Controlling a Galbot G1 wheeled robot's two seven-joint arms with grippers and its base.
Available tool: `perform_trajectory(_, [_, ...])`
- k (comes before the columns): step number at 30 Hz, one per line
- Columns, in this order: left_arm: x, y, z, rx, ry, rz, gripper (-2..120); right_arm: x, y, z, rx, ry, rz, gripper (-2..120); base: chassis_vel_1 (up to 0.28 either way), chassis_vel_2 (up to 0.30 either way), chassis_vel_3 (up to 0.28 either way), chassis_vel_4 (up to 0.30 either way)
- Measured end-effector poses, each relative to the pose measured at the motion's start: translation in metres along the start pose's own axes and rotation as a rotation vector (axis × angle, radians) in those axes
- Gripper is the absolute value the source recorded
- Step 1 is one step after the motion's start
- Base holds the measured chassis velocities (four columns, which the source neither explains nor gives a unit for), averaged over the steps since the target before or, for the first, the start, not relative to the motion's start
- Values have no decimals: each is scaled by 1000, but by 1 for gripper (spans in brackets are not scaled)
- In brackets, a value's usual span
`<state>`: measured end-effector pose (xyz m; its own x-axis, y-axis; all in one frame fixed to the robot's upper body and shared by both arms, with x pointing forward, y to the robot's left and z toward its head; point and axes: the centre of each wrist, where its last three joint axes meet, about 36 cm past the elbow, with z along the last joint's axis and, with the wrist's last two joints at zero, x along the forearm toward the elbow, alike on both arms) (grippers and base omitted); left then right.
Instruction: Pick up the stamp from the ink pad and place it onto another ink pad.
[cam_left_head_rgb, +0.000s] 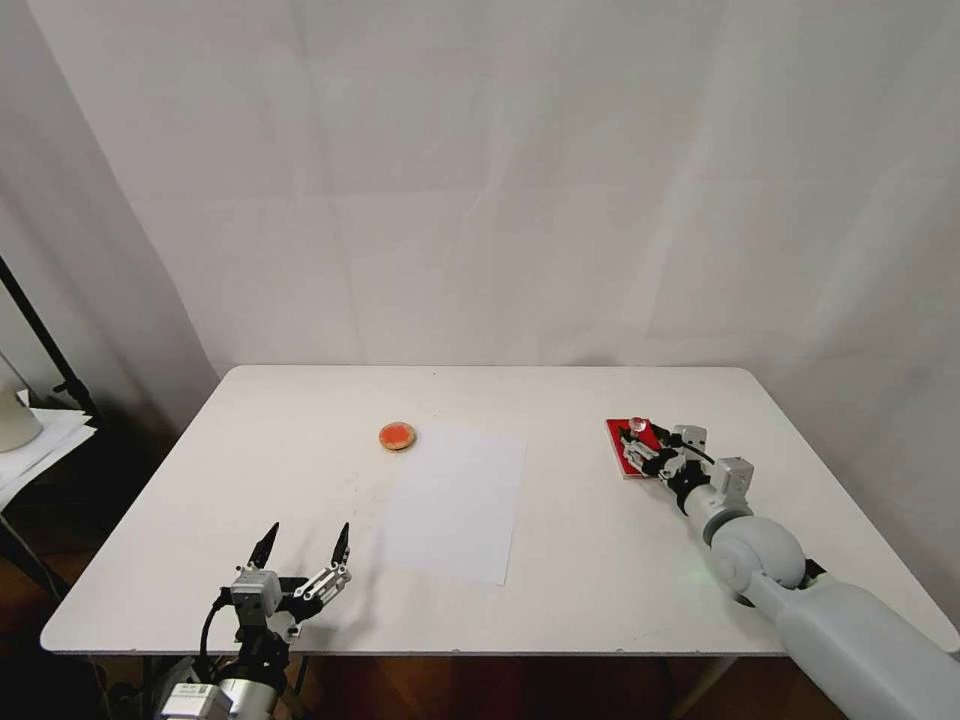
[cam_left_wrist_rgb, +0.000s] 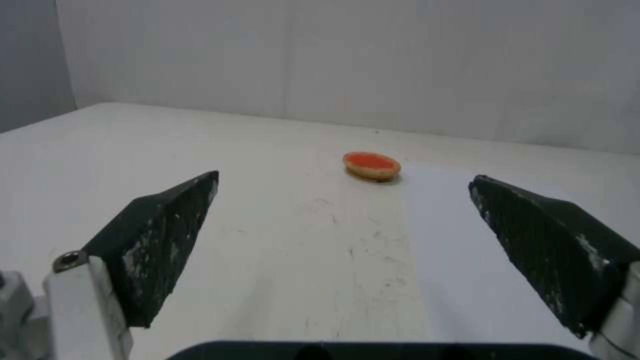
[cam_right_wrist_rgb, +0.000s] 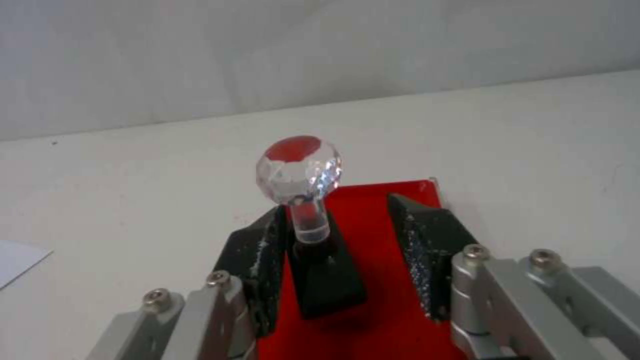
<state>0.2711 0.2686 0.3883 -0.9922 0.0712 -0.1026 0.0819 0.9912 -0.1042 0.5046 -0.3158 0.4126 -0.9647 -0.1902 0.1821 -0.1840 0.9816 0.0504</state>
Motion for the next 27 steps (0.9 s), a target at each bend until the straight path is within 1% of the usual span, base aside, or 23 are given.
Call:
perform_trajectory(3, [0,0,0,0,0,0,100,0,1,1,1,4,-4,30,0,0,0,0])
perform_trajectory(4, [0,0,0,0,0,0,100,0,1,1,1,4,-4,30,0,0,0,0])
perform_trajectory(5, [0,0,0,0,0,0,100,1,2,2,2,5,-5,24,0,0,0,0])
perform_trajectory(7, [0,0,0,0,0,0,100,1,2,2,2,6,-6,18,0,0,0,0])
perform_trajectory(8, [0,0,0,0,0,0,100,1,2,2,2,6,-6,11,0,0,0,0])
perform_trajectory(16, [0,0,0,0,0,0,100,3,2,0,12,6,-14,10,0,0,0,0])
perform_trajectory(19, [0,0,0,0,0,0,100,5,2,-14,28,-16,-32,10,0,0,0,0])
perform_trajectory(20, [0,0,0,0,0,0,100,5,2,-14,28,-16,-32,10,0,0,0,0])
perform_trajectory(22, [0,0,0,0,0,0,100,4,5,-31,46,-44,-72,10,0,0,0,0])
perform_trajectory(24, [0,0,0,0,0,0,100,2,13,-43,71,-59,-130,10,0,0,0,0])
perform_trajectory(27, [0,0,0,0,0,0,100,-3,24,-49,92,-69,-191,10,0,0,0,0])
